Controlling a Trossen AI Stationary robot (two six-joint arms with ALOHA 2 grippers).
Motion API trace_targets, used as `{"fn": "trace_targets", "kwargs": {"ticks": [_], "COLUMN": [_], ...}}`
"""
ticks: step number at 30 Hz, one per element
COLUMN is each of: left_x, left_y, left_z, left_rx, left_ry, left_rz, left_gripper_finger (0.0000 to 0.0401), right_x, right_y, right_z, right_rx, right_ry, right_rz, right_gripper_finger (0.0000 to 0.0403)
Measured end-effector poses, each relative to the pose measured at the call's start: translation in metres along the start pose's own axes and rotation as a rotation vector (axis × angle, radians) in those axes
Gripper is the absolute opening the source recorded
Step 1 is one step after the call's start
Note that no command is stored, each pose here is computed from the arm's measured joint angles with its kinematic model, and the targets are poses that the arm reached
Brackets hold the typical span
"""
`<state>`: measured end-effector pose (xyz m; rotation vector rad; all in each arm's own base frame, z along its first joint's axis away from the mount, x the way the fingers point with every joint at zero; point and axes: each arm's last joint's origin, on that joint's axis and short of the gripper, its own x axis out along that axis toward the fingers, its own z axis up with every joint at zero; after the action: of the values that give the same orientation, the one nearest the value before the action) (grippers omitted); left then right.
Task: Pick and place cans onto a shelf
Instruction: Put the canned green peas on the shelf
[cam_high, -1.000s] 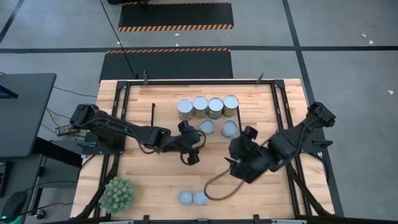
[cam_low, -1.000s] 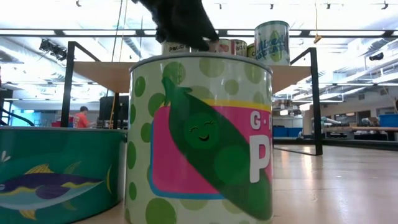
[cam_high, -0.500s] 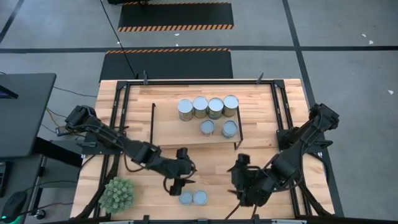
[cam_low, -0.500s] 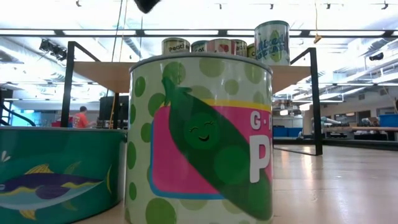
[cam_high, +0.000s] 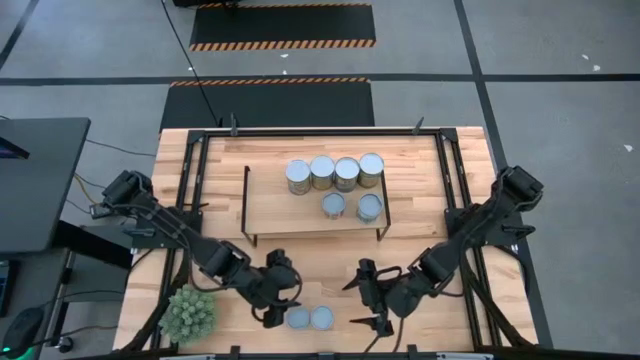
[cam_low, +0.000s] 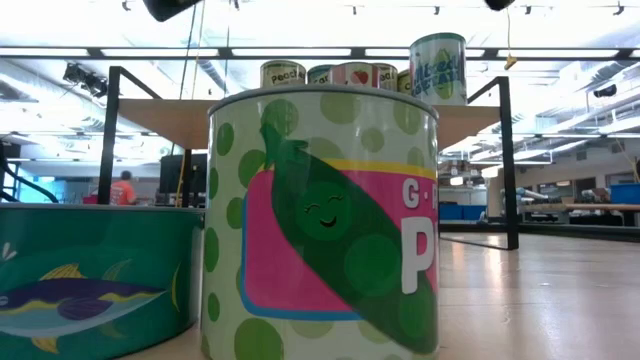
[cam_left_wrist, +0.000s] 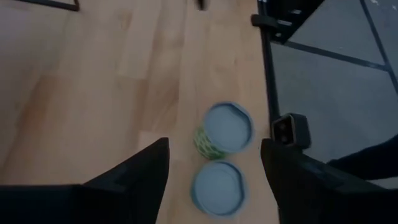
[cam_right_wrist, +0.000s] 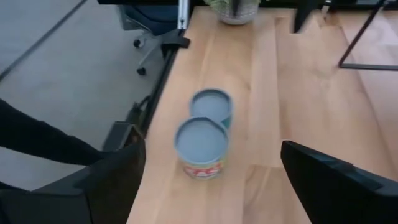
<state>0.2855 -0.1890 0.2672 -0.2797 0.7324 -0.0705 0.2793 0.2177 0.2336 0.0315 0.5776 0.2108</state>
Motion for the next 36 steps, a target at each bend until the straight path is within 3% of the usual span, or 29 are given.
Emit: {"fn": "trace_targets", "kwargs": {"ticks": [7,21,28,36], "left_x": [-0.004,-0.006,-0.013,-0.024], "left_y": [-0.01,-0.013,-0.011,0.0], "left_z": [-0.009,-0.015,-0.014,-0.022], "left_rx": [0.019,0.015,0.021,0.029], "left_ry": [0.023,0.058,0.083,0.188], "left_rz": [-0.029,-0.026,-0.029,0.052], "left_gripper_finger": [0.025,0.0249,0.0249,0.0249], "right_x": [0.027,0.082,0.097,0.1], "right_y": [-0.01,0.001,0.005,-0.006], "right_z": [0.001,0.017,0.023,0.021], "right_rx": [-0.015,-0.051,-0.089,-0.095], "right_ry": [-0.013,-0.003,0.03,0.082], "right_rz": [0.004,0.043,0.055,0.019], "right_gripper_finger": [0.0386,0.0387,0.0387,0.0388]}}
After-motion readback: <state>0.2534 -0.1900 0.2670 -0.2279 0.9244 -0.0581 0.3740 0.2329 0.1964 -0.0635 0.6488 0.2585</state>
